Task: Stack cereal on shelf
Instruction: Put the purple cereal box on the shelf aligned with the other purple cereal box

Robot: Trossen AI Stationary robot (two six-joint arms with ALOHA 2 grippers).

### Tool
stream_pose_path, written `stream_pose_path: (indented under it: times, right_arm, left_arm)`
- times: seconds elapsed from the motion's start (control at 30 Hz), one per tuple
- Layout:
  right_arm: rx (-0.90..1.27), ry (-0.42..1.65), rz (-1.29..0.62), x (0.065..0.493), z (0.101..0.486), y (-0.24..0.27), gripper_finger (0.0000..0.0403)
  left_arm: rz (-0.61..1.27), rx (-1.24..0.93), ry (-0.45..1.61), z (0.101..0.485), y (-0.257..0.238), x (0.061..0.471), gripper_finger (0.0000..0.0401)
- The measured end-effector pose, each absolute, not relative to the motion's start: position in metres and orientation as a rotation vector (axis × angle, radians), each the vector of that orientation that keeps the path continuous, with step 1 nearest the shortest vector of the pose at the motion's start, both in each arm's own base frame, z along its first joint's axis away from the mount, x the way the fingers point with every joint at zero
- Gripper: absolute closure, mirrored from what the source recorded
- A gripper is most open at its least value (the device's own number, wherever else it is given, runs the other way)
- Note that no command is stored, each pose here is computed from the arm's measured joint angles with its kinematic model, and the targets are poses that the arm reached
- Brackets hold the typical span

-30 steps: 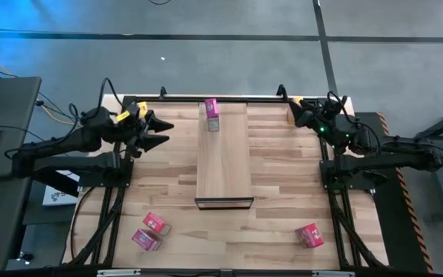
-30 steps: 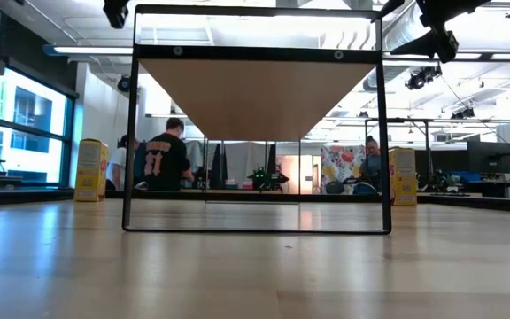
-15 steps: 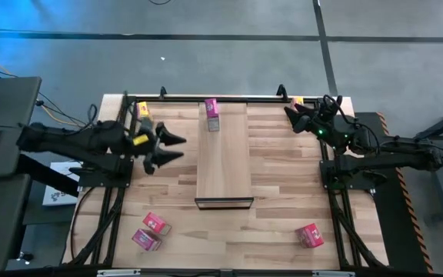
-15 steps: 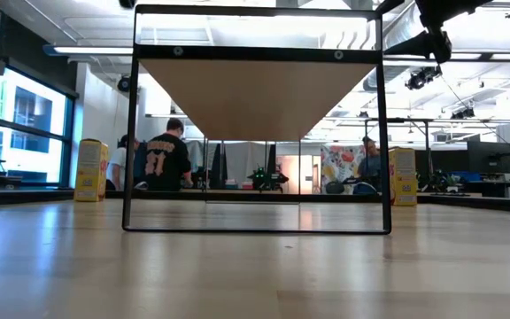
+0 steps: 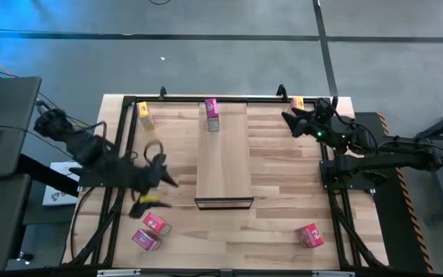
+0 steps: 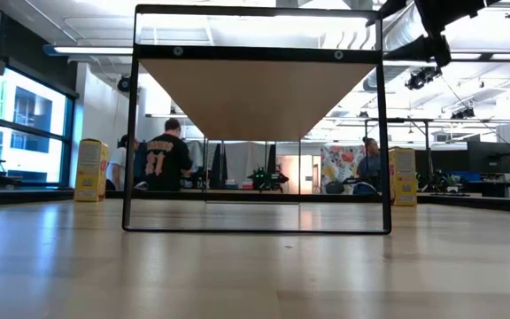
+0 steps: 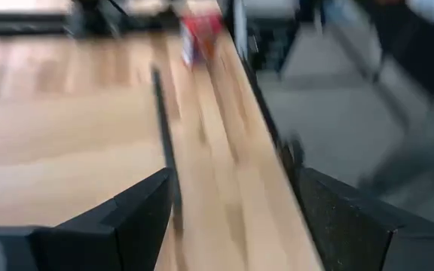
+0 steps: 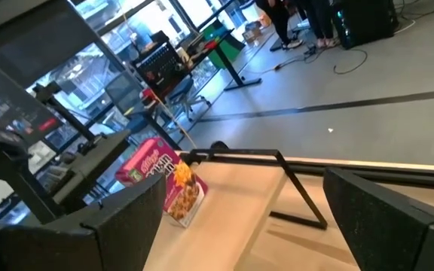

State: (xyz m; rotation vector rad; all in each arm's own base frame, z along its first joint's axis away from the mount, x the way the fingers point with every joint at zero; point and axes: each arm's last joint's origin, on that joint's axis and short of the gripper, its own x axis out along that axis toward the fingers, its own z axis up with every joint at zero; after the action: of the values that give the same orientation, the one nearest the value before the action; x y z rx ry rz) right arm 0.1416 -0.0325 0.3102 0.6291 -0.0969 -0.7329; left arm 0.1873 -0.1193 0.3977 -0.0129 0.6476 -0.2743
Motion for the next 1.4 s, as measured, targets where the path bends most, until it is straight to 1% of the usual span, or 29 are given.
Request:
stream_pose_path:
  times: [0.07,0.17,0.37,0.57,0.7,0.9,1.13,1.23,1.4]
  right_arm:
    - [0.625,-0.079,-0.734,0.141,0.309,-0.032,0.005]
    - [0.62,-0.058,-0.741,0.141,0.307,-0.032,0.005]
    - [0.613,-0.034,-0.75,0.141,0.304,-0.032,0.005]
    - [0.606,-0.018,-0.762,0.14,0.303,-0.032,0.005]
    - [0.603,-0.007,-0.765,0.14,0.302,-0.032,0.005]
    - [0.6,0.005,-0.77,0.14,0.3,-0.032,0.005]
    - [0.597,0.015,-0.773,0.14,0.3,-0.032,0.005]
    - [0.593,0.034,-0.78,0.139,0.298,-0.032,0.005]
    - [0.638,0.045,-0.794,0.138,0.295,-0.032,0.005]
  left_arm:
    - [-0.31,0.044,0.721,0.394,-0.131,0.184,0.0124]
    - [-0.352,0.061,0.788,0.386,-0.15,0.179,0.0124]
    - [-0.471,0.169,0.873,0.363,-0.198,0.17,0.0124]
    - [-0.507,0.212,1.05,0.329,-0.239,0.158,0.0124]
    - [-0.528,0.282,1.112,0.31,-0.258,0.151,0.0124]
    - [-0.449,0.434,1.194,0.29,-0.26,0.143,0.0124]
    - [-0.439,0.451,1.211,0.278,-0.25,0.137,0.0124]
    - [-0.463,0.415,1.183,0.272,-0.25,0.137,0.0124]
    - [-0.466,0.418,1.192,0.264,-0.249,0.136,0.0124]
